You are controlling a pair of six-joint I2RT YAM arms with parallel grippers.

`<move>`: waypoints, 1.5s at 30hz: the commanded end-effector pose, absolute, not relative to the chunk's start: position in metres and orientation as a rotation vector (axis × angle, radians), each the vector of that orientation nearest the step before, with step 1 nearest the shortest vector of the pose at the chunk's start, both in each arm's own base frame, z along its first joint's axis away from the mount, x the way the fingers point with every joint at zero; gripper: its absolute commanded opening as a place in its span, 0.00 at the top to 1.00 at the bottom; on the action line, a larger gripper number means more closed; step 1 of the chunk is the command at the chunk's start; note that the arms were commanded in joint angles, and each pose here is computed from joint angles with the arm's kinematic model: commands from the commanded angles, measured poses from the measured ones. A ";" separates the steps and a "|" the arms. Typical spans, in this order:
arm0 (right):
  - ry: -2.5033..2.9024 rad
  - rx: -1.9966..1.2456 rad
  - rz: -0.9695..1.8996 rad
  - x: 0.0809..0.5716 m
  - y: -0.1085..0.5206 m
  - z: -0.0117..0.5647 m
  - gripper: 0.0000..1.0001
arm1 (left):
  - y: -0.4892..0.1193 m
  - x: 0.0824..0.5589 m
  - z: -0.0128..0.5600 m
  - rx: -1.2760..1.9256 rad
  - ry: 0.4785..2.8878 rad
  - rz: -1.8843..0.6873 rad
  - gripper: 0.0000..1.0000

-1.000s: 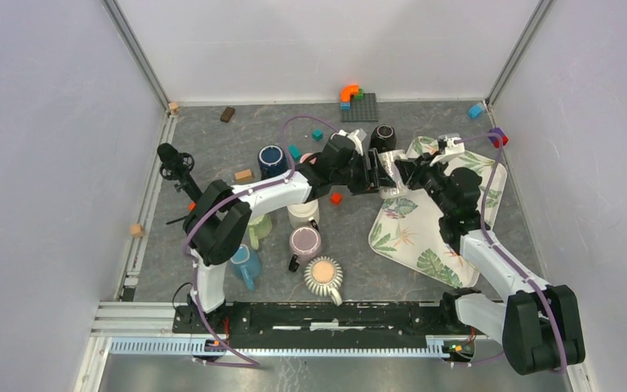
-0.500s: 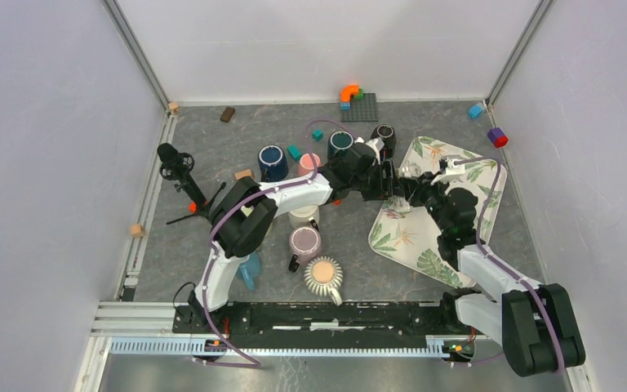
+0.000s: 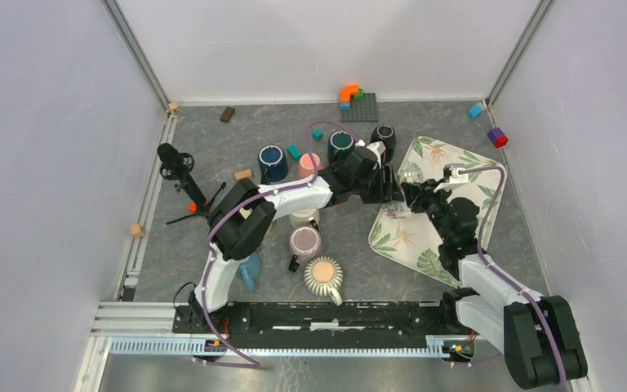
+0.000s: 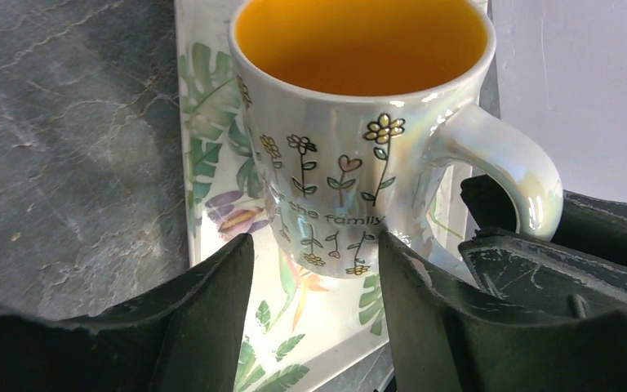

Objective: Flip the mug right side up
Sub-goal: Place the cup on the tray.

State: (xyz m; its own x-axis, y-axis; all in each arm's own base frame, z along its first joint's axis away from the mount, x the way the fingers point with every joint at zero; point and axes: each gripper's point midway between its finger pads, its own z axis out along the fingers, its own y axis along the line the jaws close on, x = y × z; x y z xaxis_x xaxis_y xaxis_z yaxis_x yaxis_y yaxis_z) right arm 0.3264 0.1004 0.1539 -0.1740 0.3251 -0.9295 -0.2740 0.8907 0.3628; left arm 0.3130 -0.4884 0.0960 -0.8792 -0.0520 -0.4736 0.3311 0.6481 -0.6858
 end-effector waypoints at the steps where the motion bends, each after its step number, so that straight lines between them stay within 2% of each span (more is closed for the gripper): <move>1: 1.503 0.027 0.580 0.322 0.105 0.195 0.90 | -0.472 0.323 0.113 0.244 2.352 -1.040 0.38; 10: 1.508 0.018 0.618 0.296 0.106 0.168 0.92 | -0.464 0.310 0.127 0.239 2.370 -1.069 0.45; 16: 1.524 -0.006 0.619 0.285 0.106 0.154 0.96 | -0.459 0.302 0.151 0.096 2.404 -1.187 0.50; 20: 1.554 0.010 0.620 0.276 0.104 0.134 0.97 | -0.458 0.298 0.169 0.043 2.401 -1.240 0.49; 30: 1.626 0.025 0.594 0.265 0.099 0.107 0.94 | -0.475 0.294 0.193 0.068 2.410 -1.253 0.40; 35: 1.665 0.028 0.559 0.261 0.095 0.094 0.93 | -0.483 0.291 0.202 0.049 2.421 -1.237 0.38; 45: 1.688 -0.023 0.462 0.260 0.092 0.084 0.92 | -0.486 0.285 0.184 0.069 2.616 -1.019 0.39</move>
State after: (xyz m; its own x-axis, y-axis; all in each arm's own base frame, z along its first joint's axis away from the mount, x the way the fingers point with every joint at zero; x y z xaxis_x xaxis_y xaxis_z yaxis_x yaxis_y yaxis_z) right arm 0.2782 0.1041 0.1506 -0.0700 0.3379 -0.9386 -0.3485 0.8733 0.3404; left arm 0.2891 -0.4965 0.2003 -0.9226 -0.0942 -0.3741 0.2239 0.6589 -0.7181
